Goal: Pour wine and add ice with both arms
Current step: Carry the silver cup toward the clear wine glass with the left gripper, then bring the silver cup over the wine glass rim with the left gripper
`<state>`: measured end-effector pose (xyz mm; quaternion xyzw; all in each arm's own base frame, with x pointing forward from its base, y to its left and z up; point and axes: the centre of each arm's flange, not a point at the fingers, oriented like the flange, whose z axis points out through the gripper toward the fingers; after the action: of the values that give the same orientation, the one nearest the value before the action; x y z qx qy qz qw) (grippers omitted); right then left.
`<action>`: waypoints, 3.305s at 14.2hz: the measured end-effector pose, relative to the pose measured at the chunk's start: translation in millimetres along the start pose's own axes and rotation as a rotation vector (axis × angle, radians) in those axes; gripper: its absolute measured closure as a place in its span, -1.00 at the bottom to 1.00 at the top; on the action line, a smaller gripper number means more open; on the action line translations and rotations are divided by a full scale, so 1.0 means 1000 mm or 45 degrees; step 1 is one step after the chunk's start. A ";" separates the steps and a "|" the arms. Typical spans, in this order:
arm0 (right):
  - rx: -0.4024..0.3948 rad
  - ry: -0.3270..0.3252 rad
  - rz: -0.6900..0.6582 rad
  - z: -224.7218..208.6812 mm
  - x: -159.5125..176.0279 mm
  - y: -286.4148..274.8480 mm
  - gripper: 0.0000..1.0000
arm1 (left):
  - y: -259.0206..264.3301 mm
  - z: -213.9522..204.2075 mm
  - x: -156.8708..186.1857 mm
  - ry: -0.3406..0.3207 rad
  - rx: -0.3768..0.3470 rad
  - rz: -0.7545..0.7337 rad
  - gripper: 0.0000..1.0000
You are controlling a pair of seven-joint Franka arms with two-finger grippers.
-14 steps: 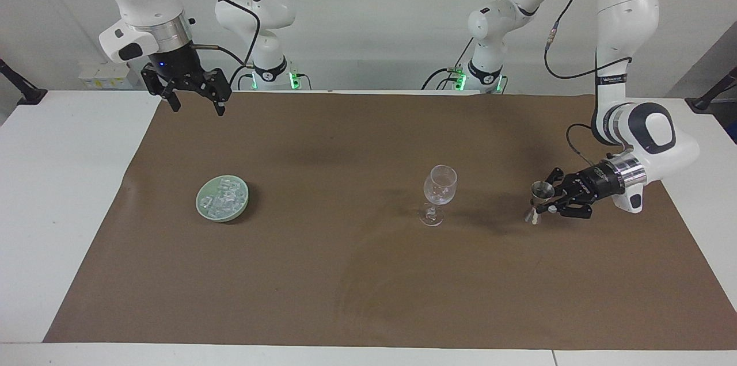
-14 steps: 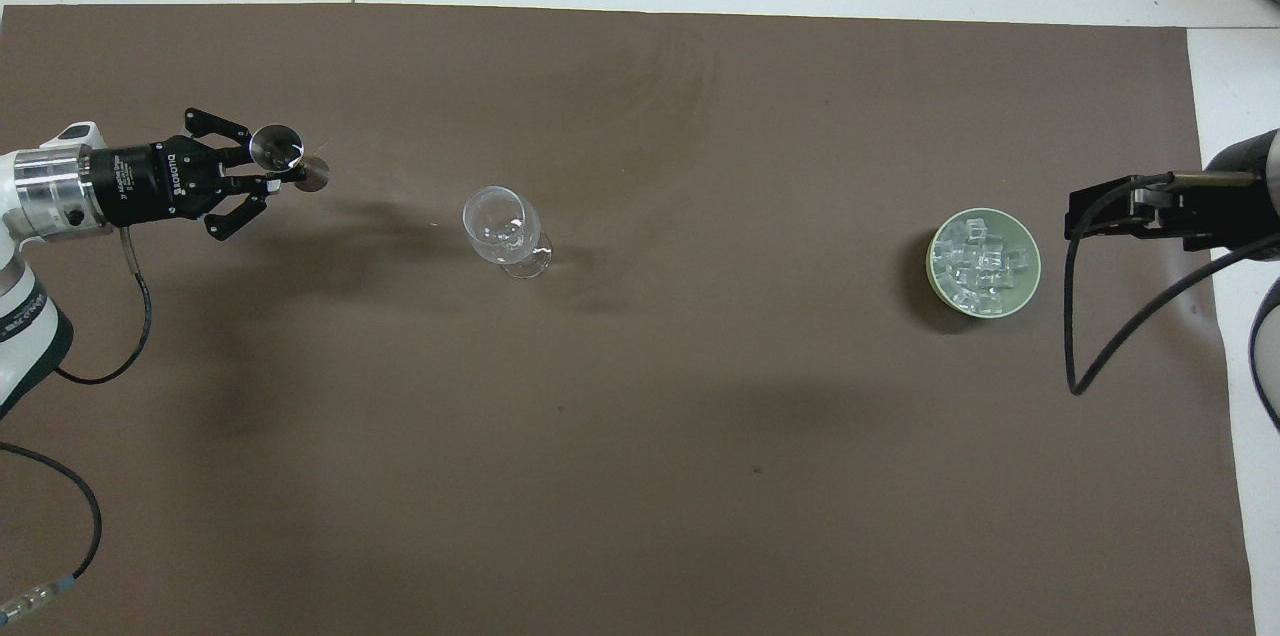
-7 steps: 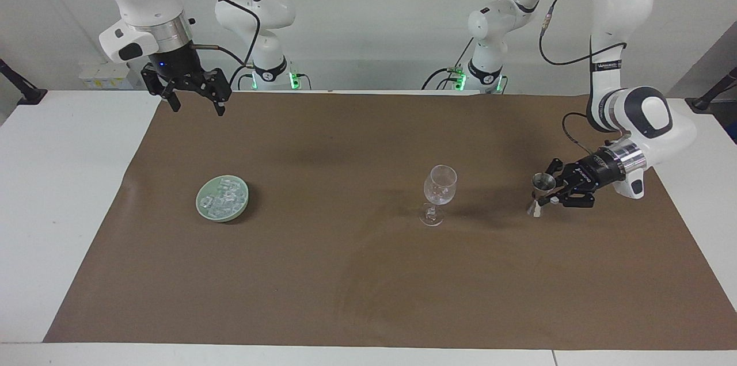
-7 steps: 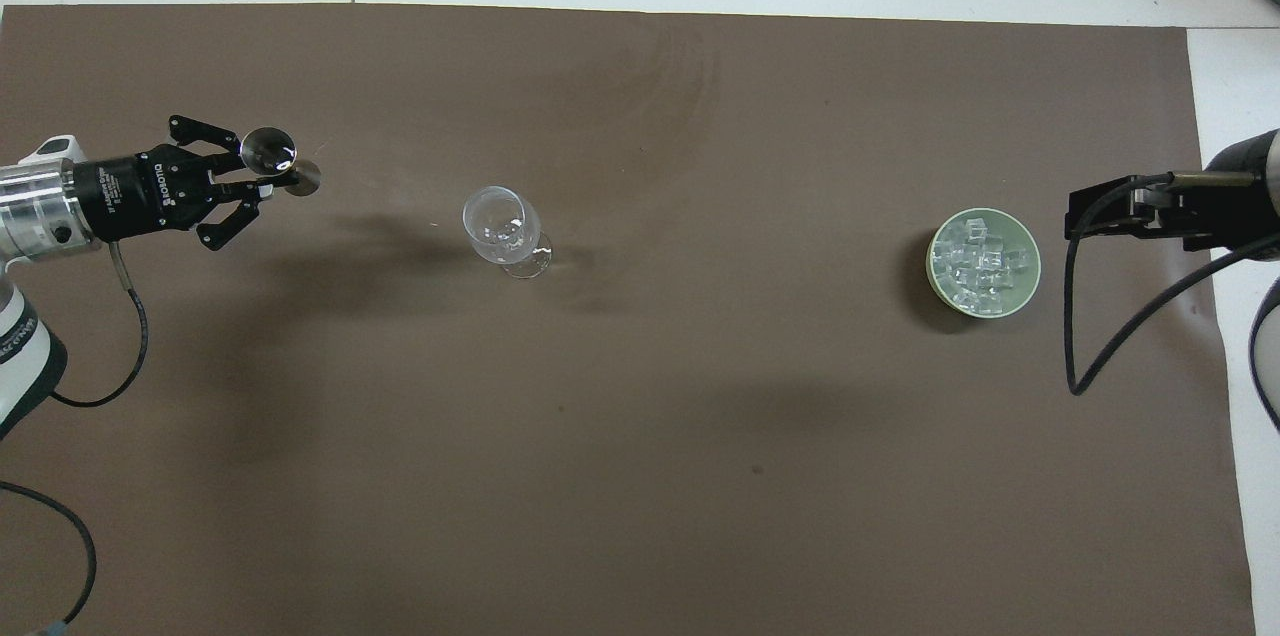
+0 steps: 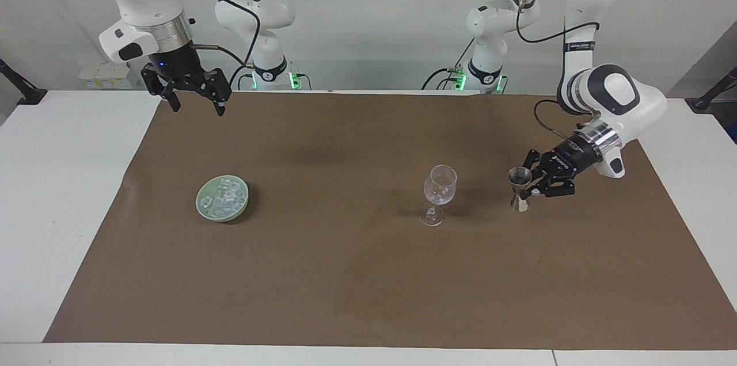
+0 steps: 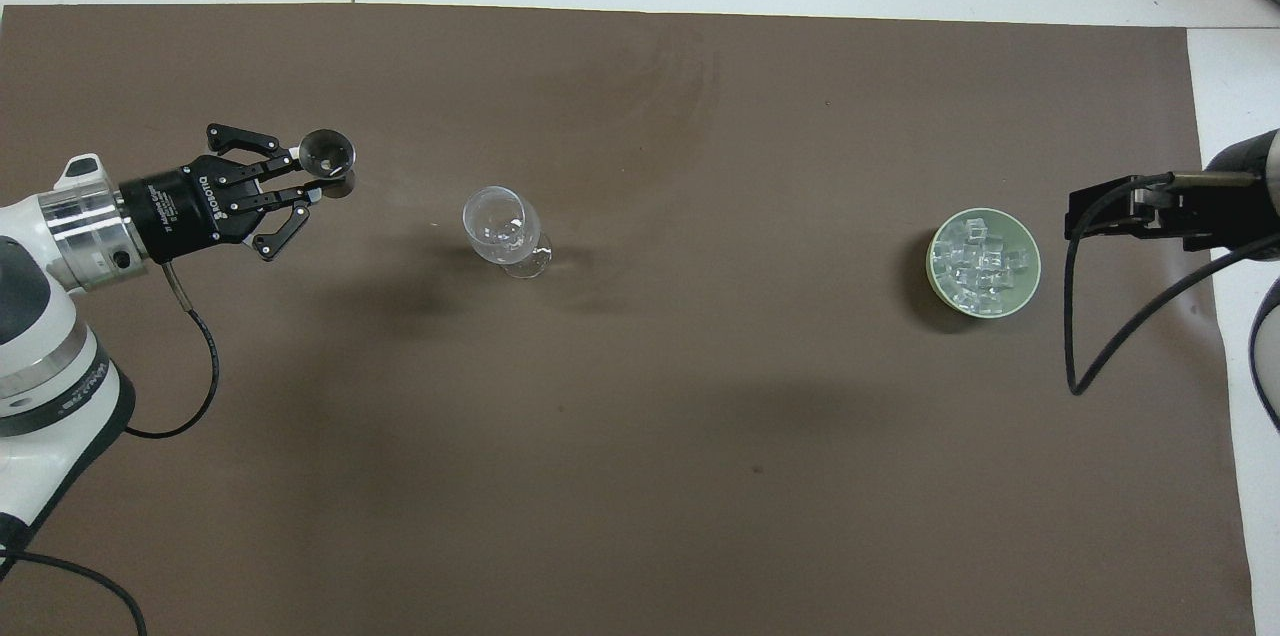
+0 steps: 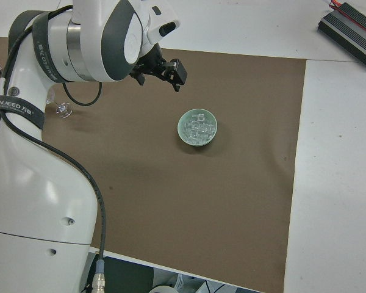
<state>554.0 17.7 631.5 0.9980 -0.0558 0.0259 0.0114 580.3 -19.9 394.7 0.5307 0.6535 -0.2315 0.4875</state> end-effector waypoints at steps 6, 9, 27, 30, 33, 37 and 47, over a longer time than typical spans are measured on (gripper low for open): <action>0.000 0.000 0.000 0.000 0.000 0.000 -1.00 | -0.016 0.019 -0.008 0.046 -0.062 -0.023 0.57; 0.000 0.000 0.000 0.000 0.000 0.000 -1.00 | -0.024 0.035 -0.022 0.068 -0.099 -0.016 0.57; 0.000 0.000 0.000 0.000 0.000 0.000 -1.00 | -0.062 0.054 -0.058 0.214 -0.187 0.073 0.57; 0.000 0.000 0.000 0.000 0.000 0.000 -1.00 | -0.068 0.058 -0.063 0.238 -0.199 0.094 0.57; 0.000 0.000 0.000 0.000 0.000 0.000 -1.00 | -0.076 0.061 -0.068 0.262 -0.208 0.112 0.57; 0.000 0.000 0.000 0.000 0.000 0.000 -1.00 | -0.081 0.059 -0.069 0.290 -0.227 0.120 0.57; 0.000 0.000 0.000 0.000 0.000 0.000 -1.00 | -0.093 0.066 -0.081 0.356 -0.271 0.197 0.57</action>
<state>554.0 17.7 631.5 0.9980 -0.0558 0.0259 0.0114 517.7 -142.3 418.9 0.5519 0.6929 -0.0469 0.4617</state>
